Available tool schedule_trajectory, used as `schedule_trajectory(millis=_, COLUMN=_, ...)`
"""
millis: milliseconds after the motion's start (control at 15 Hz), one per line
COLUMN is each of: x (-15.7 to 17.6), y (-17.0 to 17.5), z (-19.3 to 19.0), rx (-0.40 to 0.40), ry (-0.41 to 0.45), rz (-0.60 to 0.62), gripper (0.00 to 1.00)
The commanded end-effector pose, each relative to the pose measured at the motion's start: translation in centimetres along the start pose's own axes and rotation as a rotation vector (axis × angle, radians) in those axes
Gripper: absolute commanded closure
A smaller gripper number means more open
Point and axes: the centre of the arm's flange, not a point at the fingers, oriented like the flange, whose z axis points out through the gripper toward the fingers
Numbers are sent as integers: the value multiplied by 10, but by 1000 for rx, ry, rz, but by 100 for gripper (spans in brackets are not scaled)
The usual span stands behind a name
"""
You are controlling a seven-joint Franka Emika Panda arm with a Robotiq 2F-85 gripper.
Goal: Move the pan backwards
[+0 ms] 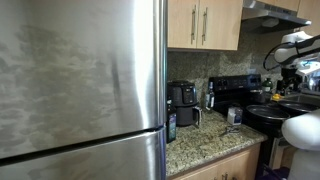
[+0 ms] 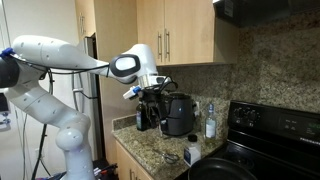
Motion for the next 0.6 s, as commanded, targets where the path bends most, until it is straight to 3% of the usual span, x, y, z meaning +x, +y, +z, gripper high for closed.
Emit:
schedule_trajectory(millis=0, x=23, y=33, z=22, rx=-29, ry=-38, rz=36, gripper=0)
schedule_trajectory(millis=67, x=4, y=20, z=11, rx=-13, ry=-11, rz=11, gripper=0)
schedule_trajectory(millis=333, x=15, y=25, z=21, rx=-20, ry=-38, rz=26, gripper=0)
schedule_trajectory(millis=533, x=24, y=45, z=41, rx=-35, ry=-109, rz=-116, gripper=0)
